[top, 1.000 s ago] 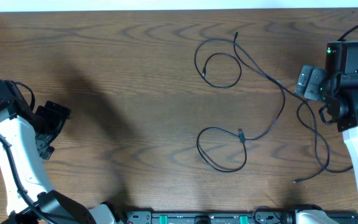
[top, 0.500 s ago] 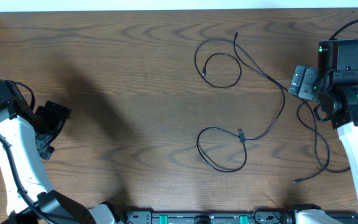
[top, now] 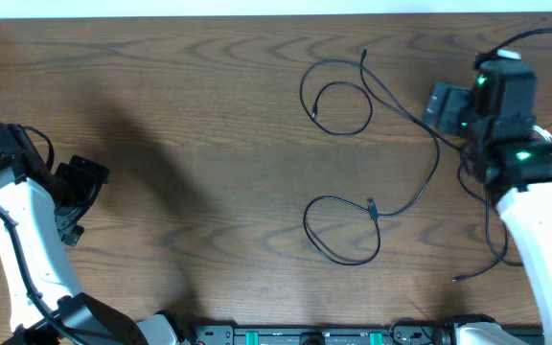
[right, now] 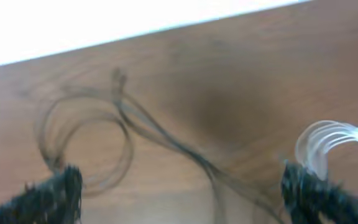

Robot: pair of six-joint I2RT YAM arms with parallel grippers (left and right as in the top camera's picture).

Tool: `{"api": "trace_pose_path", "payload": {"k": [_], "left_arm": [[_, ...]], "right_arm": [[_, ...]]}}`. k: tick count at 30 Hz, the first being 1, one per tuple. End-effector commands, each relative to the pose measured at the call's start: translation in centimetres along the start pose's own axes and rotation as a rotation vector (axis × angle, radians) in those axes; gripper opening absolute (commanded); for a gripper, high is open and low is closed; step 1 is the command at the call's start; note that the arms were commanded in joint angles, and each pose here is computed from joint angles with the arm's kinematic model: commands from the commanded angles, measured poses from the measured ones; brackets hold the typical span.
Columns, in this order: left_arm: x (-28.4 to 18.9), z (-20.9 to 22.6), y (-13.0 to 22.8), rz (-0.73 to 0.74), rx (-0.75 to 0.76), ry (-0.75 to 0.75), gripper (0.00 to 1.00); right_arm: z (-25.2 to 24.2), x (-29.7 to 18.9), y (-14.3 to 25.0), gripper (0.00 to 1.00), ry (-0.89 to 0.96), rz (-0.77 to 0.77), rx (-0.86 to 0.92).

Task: Untangle cables
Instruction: 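Lower the right gripper toward the black cable end at lower right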

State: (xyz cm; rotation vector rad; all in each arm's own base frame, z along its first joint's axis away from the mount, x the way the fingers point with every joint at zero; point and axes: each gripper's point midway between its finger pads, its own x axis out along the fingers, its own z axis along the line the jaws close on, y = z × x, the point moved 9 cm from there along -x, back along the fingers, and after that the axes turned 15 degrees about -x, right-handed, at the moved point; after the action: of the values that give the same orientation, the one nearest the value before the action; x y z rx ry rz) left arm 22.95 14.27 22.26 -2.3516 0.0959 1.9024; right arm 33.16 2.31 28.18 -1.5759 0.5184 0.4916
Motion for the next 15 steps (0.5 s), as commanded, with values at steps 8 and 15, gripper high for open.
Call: {"api": "trace_pose_path", "payload": {"k": [8, 15], "left_arm": [[-0.4, 0.0, -0.1, -0.011, 0.000, 0.002, 0.98], [-0.4, 0.0, -0.1, -0.011, 0.000, 0.003, 0.98]], "right_arm": [[2.9, 4.0, 8.6, 0.99, -0.261, 0.022, -0.020], [2.6, 4.0, 11.8, 0.99, -0.229, 0.071, -0.021]]}}
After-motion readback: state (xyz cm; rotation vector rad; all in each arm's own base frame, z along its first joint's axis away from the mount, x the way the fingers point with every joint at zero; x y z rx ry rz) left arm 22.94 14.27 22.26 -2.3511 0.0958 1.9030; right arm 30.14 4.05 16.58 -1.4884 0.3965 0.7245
